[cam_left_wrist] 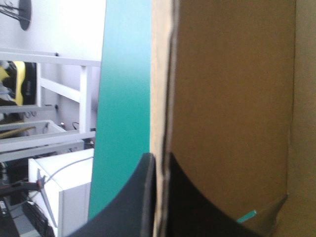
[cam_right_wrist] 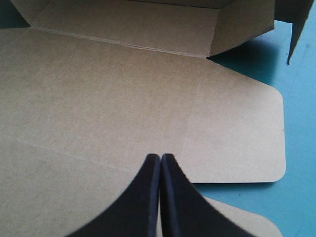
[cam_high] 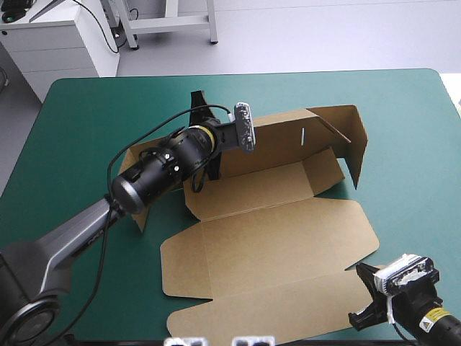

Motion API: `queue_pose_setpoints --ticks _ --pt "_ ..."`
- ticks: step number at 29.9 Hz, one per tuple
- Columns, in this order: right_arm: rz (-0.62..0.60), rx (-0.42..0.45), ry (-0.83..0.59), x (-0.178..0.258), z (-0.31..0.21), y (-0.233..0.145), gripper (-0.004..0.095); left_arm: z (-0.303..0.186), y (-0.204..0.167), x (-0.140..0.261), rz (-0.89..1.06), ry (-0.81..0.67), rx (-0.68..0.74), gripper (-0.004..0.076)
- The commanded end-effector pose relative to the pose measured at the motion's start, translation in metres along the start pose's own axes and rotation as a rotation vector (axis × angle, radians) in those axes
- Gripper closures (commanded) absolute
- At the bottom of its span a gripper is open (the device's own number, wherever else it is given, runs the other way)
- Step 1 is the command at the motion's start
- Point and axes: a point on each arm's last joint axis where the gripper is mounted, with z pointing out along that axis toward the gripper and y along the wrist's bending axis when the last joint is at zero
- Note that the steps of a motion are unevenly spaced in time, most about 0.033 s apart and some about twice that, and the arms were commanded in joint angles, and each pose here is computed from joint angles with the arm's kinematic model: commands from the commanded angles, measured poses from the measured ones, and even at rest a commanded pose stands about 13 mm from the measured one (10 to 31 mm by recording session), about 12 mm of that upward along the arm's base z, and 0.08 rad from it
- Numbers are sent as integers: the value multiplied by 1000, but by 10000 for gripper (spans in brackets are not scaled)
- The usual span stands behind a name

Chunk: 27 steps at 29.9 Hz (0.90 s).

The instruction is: Fold the box

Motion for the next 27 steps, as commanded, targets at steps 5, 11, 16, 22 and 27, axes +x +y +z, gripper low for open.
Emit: queue_pose_setpoints --ticks 5,11,16,22,27 --pt "67 6 -88 -14 -4 -1 922 -41 -6 20 68 -142 -171 732" --pt "105 -16 -138 -19 -5 1 922 -41 -23 24 157 -237 -203 732" --pt "183 -21 -183 -23 -5 0 922 -41 -23 24 164 -239 -207 732" --pt "220 -9 -245 -35 -9 -2 922 -40 -23 25 119 -231 -204 732" --pt "207 -10 -257 -68 -16 -4 922 -40 -21 27 120 -209 -237 732"
